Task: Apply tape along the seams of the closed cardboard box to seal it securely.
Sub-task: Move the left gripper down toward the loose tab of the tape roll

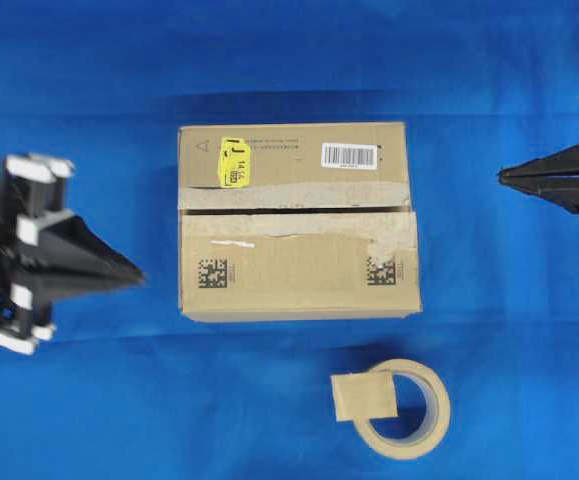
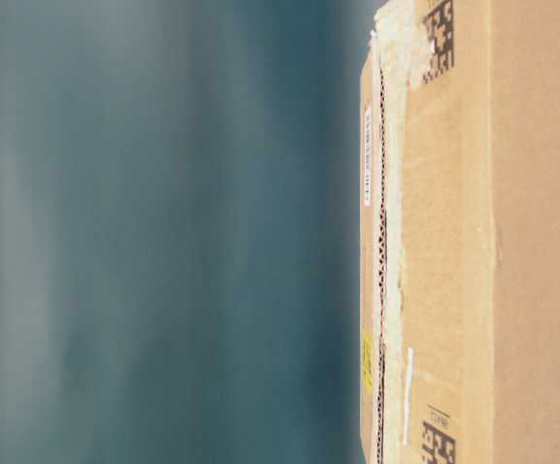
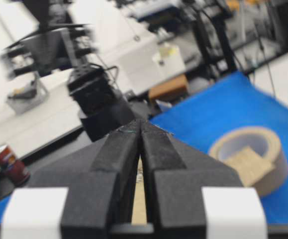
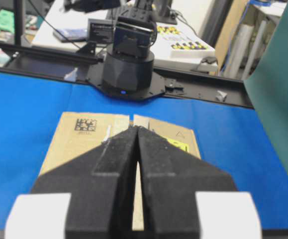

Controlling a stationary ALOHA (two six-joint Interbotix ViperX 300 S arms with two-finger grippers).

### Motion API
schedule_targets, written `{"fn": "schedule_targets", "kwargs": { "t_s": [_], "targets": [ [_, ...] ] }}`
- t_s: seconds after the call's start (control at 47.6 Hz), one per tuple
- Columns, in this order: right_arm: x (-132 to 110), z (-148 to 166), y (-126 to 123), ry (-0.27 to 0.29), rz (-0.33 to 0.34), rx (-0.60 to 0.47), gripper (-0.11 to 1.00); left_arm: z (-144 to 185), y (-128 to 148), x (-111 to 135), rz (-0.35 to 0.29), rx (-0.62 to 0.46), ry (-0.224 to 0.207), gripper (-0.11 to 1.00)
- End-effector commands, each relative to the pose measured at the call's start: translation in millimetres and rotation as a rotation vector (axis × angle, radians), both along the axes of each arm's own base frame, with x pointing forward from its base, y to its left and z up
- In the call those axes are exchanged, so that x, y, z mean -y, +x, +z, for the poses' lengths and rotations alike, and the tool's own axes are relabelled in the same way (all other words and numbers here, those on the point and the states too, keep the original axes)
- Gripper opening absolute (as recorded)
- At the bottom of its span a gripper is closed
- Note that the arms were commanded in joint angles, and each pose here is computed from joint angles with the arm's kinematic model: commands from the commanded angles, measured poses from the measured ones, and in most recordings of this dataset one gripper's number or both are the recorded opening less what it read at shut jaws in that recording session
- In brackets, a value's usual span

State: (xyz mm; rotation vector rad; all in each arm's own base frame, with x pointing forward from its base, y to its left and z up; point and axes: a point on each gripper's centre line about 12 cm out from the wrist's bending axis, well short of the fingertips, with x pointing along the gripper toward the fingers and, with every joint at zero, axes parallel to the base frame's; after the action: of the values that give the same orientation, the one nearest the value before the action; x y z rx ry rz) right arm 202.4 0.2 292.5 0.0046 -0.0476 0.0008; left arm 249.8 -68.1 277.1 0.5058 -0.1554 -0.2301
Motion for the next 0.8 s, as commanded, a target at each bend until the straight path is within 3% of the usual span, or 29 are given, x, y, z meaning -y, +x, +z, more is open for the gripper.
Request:
{"fn": "schedule_targets", "kwargs": {
  "t_s": [0.0, 0.126, 0.273, 0.315, 0.504, 0.777],
  "targets": [
    [0, 13, 2, 0.002, 0.0, 0.04, -0.01, 6, 14, 10, -0.015, 0.021, 0.051, 0.02],
    [0, 15, 2, 0.002, 0.0, 0.048, -0.01, -5, 38, 23, -0.03, -0.009, 0.173, 0.19],
    [0, 16, 2, 0.0, 0.0, 0.051, -0.01, -23, 68, 41, -0.059, -0.067, 0.323, 0.6],
    [0, 17, 3, 0.0, 0.001, 0.052, -0.01, -30, 76, 44, -0.066, -0.084, 0.375, 0.66],
    [0, 16, 3, -0.003, -0.001, 0.048, -0.01, -61, 114, 64, -0.109, -0.145, 0.57, 0.59],
    [0, 16, 3, -0.006, -0.001, 0.046, -0.01, -93, 151, 84, -0.167, -0.233, 0.692, 0.58]
  ]
}}
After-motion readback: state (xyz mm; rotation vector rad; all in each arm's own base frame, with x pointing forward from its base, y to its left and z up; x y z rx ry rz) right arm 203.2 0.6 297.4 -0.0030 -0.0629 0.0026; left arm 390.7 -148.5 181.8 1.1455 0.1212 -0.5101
